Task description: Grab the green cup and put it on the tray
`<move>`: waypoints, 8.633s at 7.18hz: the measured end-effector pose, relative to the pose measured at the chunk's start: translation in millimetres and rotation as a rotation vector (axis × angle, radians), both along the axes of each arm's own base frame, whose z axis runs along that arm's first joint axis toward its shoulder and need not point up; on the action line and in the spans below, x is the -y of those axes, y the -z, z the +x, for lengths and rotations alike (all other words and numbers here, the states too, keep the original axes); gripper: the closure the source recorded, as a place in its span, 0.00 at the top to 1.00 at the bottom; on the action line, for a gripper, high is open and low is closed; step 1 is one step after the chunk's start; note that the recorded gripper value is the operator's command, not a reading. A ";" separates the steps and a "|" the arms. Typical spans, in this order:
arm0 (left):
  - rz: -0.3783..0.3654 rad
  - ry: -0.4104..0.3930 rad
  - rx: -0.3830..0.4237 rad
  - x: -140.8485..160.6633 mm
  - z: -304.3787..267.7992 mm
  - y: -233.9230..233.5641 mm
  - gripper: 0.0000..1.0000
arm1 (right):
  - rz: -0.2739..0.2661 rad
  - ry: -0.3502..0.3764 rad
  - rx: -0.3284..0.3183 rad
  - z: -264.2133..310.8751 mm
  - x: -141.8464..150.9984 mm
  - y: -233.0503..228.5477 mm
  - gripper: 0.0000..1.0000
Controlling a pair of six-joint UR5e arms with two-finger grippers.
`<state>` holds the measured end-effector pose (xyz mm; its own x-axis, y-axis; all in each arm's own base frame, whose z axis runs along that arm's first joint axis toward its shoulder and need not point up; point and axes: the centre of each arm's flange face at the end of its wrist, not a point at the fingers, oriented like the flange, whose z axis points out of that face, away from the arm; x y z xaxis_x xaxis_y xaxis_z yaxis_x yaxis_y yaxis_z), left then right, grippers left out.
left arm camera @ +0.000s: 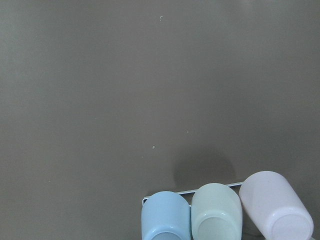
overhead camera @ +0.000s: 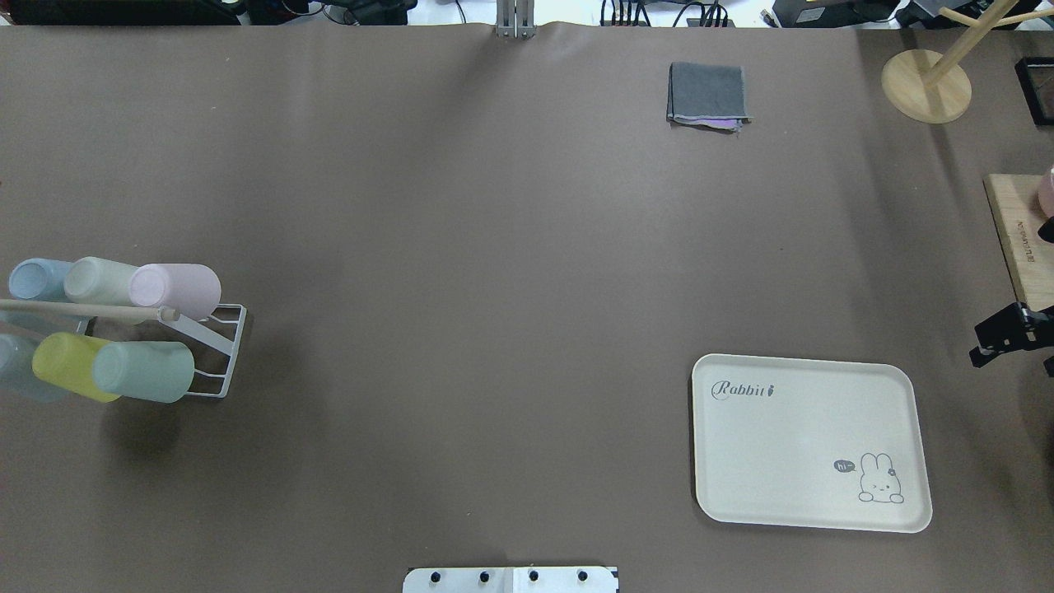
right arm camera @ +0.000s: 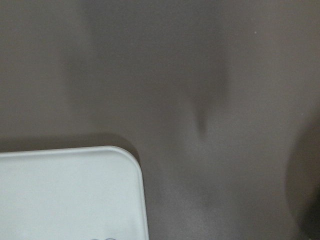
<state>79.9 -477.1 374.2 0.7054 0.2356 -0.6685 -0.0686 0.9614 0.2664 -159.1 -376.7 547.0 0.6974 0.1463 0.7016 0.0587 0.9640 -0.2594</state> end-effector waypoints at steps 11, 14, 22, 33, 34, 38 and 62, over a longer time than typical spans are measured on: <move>0.341 -0.284 0.156 -89.6 168.9 72.8 0.97 | 0.051 0.043 -0.029 -88.0 -34.7 -25.8 0.84; 0.377 -0.335 0.188 -110.2 195.2 73.3 0.97 | 0.045 0.053 -0.036 -89.5 -40.9 -32.8 0.72; 0.575 -0.569 0.400 -178.7 264.1 79.9 0.97 | 0.047 0.067 -0.045 -98.4 -46.5 -50.1 0.36; 0.948 -1.054 0.801 -241.9 314.9 57.2 0.97 | 0.051 0.054 -0.023 -99.9 -48.2 -45.7 0.07; 0.960 -1.087 0.834 -245.5 316.1 54.5 0.97 | 0.056 0.054 -0.014 -99.3 -48.2 -44.0 0.06; 0.973 -1.248 1.069 -260.9 315.2 19.3 0.97 | 0.057 0.040 0.032 -83.5 -45.7 -40.4 0.02; 1.025 -1.418 1.554 -227.8 348.5 -62.0 0.74 | 0.132 0.059 0.318 -246.1 43.0 198.5 0.00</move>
<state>428.5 -249.3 436.2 -0.4623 0.6379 0.6159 -0.8742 -0.2116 -0.4369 -405.2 -419.7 348.4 0.4455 0.0061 0.8953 0.1733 0.9805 -0.0929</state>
